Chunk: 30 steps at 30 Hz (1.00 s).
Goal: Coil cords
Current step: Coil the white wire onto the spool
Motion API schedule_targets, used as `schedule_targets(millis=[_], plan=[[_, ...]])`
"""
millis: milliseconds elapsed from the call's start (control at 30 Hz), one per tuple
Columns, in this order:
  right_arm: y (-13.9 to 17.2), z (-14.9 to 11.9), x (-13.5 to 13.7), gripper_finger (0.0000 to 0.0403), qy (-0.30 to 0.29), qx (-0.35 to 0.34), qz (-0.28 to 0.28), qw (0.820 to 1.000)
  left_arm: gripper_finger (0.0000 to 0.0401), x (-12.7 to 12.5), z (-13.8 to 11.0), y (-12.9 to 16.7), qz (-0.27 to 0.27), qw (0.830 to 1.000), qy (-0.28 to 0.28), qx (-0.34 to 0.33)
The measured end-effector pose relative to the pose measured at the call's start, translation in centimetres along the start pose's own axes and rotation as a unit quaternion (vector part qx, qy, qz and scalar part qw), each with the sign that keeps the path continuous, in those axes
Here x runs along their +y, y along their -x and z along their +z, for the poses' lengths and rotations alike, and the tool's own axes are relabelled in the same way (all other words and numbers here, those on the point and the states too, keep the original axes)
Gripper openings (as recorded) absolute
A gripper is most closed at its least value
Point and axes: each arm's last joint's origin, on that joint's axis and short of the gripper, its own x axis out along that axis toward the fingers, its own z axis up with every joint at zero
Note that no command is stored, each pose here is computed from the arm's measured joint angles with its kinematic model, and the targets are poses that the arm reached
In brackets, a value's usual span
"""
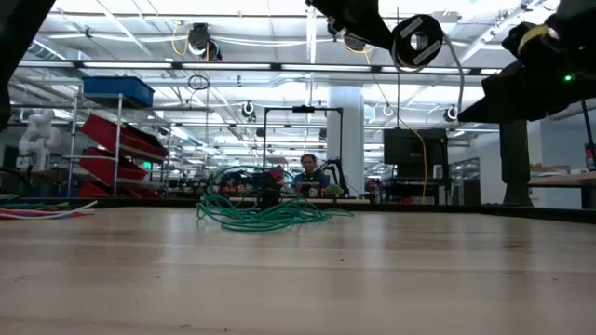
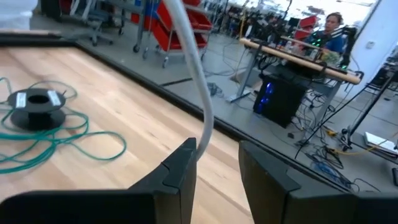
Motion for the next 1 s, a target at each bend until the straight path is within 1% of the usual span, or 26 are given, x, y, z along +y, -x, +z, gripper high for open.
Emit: schedule_targets(millis=[200,367,467,567,633,733,933,1000], plan=[[-0.7,0.9,0.6,0.0105,0.015,0.003,-0.005,1.000,0.0000,-0.3,0.1,0.1,-0.003,1.000,-0.002,-0.001],[-1.4,1.3,0.9,0.0100,0.016,0.018,0.010,1.000,0.0000,-0.9,0.2,0.2,-0.011,1.000,-0.009,0.004],[-1.7,1.4,0.9,0.0077,0.010,0.024,0.012,1.000,0.0000,-0.9,0.0,0.2,-0.008,1.000,-0.010,0.014],[-1.7,1.4,0.9,0.0028,0.009,0.025,0.013,1.000,0.0000,-0.7,0.0,0.6,0.006,1.000,-0.011,0.026],[-1.6,1.5,1.0,0.0008,0.010,0.024,0.017,1.000,0.0000,-0.5,0.2,1.1,0.011,1.000,-0.010,0.025],[-1.6,1.7,1.1,0.0004,0.000,0.019,0.020,1.000,0.0000,-0.2,0.6,1.9,0.014,1.000,-0.006,0.015],[-2.1,2.9,1.5,0.0001,0.004,0.005,0.027,1.000,0.0000,0.3,1.2,3.0,-0.015,1.000,0.001,-0.008],[-2.5,3.4,1.6,0.0001,0.009,0.002,0.037,0.999,0.0000,0.2,1.0,3.1,-0.022,1.000,-0.002,0.004]])
